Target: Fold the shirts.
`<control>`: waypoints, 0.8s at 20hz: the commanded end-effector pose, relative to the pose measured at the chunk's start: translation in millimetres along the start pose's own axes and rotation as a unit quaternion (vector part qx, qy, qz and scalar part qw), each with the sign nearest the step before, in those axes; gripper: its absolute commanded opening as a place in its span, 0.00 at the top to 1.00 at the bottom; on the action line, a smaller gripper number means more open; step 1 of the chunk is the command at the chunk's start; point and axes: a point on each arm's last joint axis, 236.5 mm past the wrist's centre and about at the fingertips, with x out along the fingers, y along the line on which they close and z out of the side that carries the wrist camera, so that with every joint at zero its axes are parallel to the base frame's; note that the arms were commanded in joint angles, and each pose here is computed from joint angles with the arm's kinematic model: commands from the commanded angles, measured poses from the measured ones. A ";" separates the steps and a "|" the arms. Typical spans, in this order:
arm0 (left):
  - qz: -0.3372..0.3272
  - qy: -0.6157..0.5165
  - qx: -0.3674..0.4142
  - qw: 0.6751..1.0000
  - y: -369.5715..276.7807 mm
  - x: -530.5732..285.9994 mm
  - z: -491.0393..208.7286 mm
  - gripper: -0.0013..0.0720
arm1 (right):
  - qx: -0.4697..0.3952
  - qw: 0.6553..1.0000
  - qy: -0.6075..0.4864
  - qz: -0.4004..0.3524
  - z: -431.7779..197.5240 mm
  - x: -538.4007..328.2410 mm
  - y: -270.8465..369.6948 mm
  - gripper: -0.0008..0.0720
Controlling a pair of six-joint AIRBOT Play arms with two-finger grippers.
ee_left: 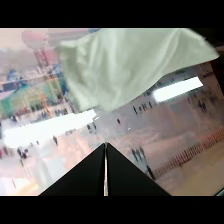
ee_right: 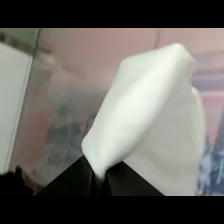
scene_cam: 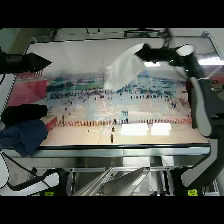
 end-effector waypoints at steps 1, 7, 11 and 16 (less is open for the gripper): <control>-0.003 0.008 -0.002 1.000 -1.4 -0.1 -3.8 0.94 | 0.066 0.987 -0.144 -0.035 103.7 -134.2 -21.2 0.97; -0.011 0.027 -0.010 1.000 -0.8 3.9 -15.8 0.94 | 0.164 0.948 -0.180 -0.203 101.3 -341.5 -122.8 0.97; -0.021 0.067 -0.055 0.996 13.6 24.5 -51.9 0.94 | 0.266 0.846 -0.074 -0.456 -25.9 -448.1 -211.4 0.97; -0.058 0.073 -0.088 0.992 6.7 37.7 -66.4 0.94 | 0.377 0.793 -0.003 -0.478 -151.9 -450.2 -252.0 0.97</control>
